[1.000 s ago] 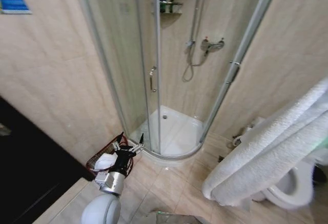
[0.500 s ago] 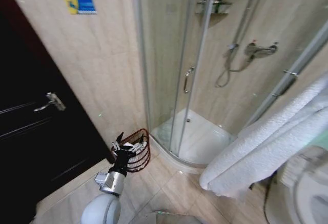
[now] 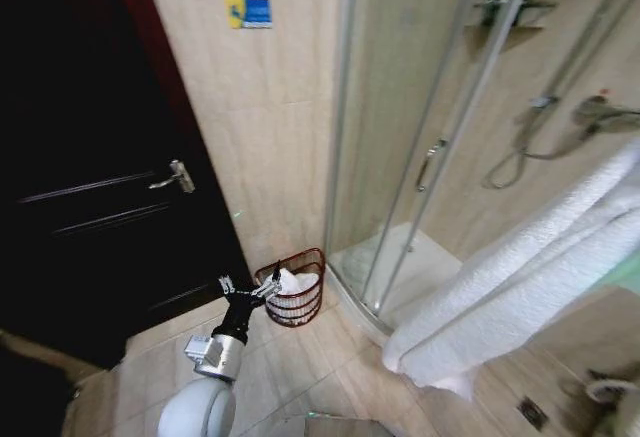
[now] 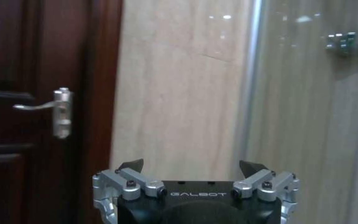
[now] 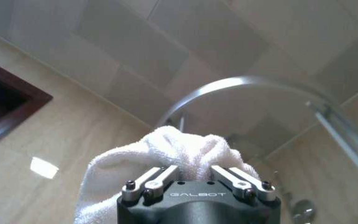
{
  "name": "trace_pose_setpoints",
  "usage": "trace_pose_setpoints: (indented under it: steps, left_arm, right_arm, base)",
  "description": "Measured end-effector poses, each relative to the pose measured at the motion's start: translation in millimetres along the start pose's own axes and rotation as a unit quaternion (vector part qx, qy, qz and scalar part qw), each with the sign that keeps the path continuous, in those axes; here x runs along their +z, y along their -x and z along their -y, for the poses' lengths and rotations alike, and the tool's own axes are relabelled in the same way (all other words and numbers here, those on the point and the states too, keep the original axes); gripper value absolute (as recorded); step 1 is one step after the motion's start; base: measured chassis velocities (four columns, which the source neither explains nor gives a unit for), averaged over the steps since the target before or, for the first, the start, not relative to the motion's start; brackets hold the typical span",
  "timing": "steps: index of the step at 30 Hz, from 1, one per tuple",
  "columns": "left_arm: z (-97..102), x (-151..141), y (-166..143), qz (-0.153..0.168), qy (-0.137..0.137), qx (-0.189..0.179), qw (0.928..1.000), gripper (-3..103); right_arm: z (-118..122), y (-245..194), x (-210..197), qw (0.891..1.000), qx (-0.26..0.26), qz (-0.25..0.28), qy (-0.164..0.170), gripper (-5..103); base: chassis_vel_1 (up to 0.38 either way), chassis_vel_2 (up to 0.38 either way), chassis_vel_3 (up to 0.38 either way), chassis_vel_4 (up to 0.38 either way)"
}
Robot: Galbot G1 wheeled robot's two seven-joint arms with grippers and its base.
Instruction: Discard the used towel into the hamper.
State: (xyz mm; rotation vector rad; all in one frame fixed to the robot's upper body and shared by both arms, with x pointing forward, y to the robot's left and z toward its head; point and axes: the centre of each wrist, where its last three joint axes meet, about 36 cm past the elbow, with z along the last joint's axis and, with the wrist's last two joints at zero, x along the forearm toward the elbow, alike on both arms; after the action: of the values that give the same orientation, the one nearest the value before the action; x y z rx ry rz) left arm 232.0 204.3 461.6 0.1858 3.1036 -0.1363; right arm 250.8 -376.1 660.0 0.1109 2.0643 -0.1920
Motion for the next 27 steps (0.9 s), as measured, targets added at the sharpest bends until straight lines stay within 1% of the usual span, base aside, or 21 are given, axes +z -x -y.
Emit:
trace_pose_setpoints:
  steps: [7,13,20,27]
  left_arm:
    - [0.0,0.0,0.0,0.0,0.0,0.0,1.0,100]
    - [0.0,0.0,0.0,0.0,0.0,0.0,1.0,100]
    - [0.0,0.0,0.0,0.0,0.0,0.0,1.0,100]
    - [0.0,0.0,0.0,0.0,0.0,0.0,1.0,100]
  right_arm:
    - [-1.7,0.1,1.3,1.0,-0.003,-0.001,0.001,9]
    - [-5.6,-1.4,4.6,1.0,-0.006,-0.006,0.01,9]
    - [-6.3,-1.8,5.2,1.0,-0.013,-0.002,0.009,9]
    - [-9.1,-0.4,7.0,0.999,-0.024,0.014,0.026,9]
  base:
    - [0.116,0.131,0.139,0.125]
    - [0.125,0.127,0.133,0.127]
    - [0.121,0.12,0.123,0.127]
    - [0.122,0.126,0.116,0.121]
